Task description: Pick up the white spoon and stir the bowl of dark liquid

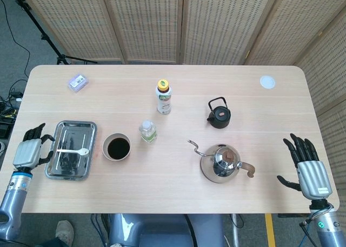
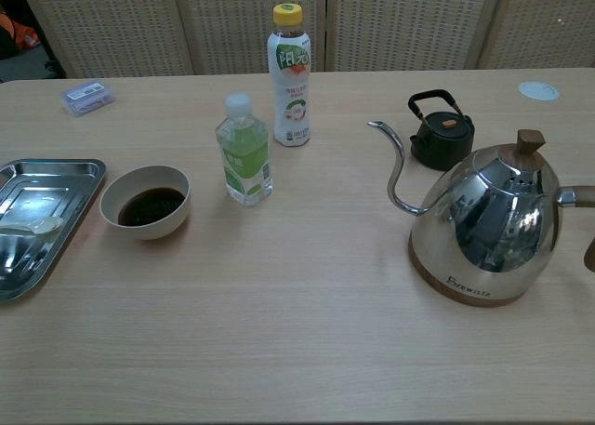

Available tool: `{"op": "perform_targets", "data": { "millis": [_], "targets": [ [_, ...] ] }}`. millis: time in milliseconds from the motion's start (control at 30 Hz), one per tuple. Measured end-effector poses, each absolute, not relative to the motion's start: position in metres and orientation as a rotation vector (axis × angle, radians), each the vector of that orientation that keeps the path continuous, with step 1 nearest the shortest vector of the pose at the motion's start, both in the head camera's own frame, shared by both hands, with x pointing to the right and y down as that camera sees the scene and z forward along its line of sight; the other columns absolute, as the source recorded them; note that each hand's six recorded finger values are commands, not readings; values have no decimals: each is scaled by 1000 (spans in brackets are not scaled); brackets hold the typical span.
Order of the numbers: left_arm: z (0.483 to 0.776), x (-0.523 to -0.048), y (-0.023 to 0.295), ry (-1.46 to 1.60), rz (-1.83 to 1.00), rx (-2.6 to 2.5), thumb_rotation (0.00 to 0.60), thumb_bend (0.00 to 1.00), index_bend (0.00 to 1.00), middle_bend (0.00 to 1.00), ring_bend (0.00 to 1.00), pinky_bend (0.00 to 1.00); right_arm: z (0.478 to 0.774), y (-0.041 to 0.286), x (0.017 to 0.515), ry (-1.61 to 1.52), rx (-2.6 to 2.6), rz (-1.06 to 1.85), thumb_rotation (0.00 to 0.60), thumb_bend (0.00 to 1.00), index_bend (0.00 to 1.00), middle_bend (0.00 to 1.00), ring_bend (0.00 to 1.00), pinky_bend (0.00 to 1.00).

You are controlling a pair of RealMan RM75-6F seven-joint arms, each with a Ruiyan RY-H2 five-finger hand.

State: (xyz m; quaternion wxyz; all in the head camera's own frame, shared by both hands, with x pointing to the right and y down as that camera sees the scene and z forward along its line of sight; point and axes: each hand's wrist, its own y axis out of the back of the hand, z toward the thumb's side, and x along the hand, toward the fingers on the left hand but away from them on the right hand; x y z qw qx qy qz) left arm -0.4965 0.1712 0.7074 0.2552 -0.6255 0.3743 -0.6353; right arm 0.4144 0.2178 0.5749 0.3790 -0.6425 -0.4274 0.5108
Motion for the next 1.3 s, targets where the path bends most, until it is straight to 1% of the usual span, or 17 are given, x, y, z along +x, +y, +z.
{"op": "perform_targets", "data": {
  "millis": [433,600,1000,1300],
  "targets": [
    [730,-497,169,1008,-1763,-1739,600,383,451,0,0,0,576,217,415,-1099,-1657,1312,600,0,68,0,0,0],
    [736,-494,169,1003,-1763,-1750,600,371,523,0,0,0,577,218,415,-1098,-1663,1314,600,0,68,0,0,0],
    [748,-495,170,997,-1768,-1754,600,372,524,0,0,0,577,217,418,-1106,-1672,1319,600,0,68,0,0,0],
    [759,-496,170,938,-1804,-1740,600,374,523,0,0,0,577,216,419,-1111,-1681,1320,600,0,68,0,0,0]
  ]
}}
